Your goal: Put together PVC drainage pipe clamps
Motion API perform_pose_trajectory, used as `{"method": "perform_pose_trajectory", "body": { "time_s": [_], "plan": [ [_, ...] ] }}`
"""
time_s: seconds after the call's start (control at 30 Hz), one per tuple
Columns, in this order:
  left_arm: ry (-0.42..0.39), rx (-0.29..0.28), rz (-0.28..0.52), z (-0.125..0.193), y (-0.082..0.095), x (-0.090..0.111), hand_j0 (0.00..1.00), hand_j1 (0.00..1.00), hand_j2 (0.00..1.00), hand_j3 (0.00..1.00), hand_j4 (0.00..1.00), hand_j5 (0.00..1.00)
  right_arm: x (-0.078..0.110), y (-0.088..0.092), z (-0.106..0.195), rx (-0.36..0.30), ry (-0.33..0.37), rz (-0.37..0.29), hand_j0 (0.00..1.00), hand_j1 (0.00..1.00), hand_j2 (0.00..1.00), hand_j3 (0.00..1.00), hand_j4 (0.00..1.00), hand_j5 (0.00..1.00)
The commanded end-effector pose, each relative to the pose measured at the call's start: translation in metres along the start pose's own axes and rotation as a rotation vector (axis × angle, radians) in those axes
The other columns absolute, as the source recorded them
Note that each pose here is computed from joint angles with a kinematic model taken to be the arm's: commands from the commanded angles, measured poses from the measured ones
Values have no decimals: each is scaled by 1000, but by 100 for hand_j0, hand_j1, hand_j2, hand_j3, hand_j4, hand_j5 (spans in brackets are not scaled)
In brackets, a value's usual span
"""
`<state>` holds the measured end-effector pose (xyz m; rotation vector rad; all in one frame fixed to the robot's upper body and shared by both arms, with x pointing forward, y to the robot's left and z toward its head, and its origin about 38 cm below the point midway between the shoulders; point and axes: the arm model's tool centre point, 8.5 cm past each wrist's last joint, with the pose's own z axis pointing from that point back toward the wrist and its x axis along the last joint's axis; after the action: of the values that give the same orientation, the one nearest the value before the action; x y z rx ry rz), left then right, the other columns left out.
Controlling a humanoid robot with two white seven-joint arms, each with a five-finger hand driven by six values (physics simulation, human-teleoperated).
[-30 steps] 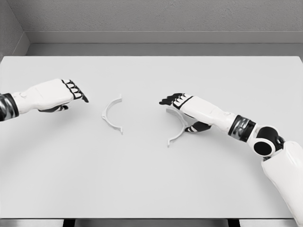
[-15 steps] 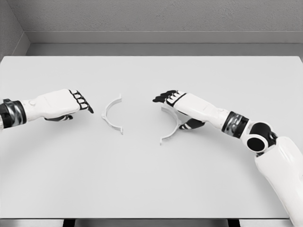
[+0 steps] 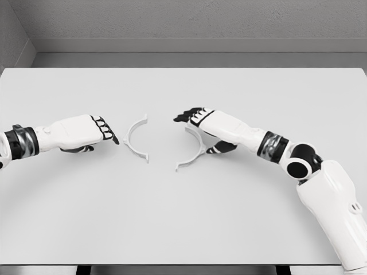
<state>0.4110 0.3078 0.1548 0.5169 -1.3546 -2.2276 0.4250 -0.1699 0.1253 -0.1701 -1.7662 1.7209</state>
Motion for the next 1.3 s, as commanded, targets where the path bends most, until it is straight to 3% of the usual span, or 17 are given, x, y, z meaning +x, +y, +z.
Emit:
{"method": "perform_pose_trajectory", "body": {
  "time_s": [0.0, 0.43, 0.67, 0.77, 0.83, 1.07, 1.27],
  "plan": [
    [0, 0, 4, 0, 0, 0, 74, 74, 74, 74, 74, 74, 1, 6, -4, 7, -5, -17, 100, 100, 100, 100, 100, 100],
    [-12, -15, 11, -7, -2, 3, 74, 74, 74, 74, 74, 74, 13, 5, -24, 6, -43, -14, 100, 100, 100, 100, 100, 100],
    [52, -16, 13, 7, 3, -21, 75, 75, 75, 75, 75, 75, 19, 6, -31, 10, -60, -13, 100, 100, 100, 100, 100, 100],
    [89, -12, 23, 10, 5, -34, 84, 84, 84, 84, 84, 84, 19, 4, -38, 16, -66, -11, 100, 100, 100, 100, 100, 100],
    [81, -8, 24, 6, 6, -32, 100, 100, 100, 100, 100, 100, 17, 4, -38, 18, -62, -10, 100, 100, 100, 100, 100, 100],
    [37, 61, 46, -31, 22, -23, 100, 100, 100, 100, 100, 100, 16, 3, -48, 17, -62, -22, 100, 100, 100, 100, 100, 100],
    [51, 93, 94, -54, 29, -32, 100, 100, 100, 100, 100, 100, 17, -4, -51, 6, -67, -14, 100, 100, 100, 100, 100, 100]
  ]
}}
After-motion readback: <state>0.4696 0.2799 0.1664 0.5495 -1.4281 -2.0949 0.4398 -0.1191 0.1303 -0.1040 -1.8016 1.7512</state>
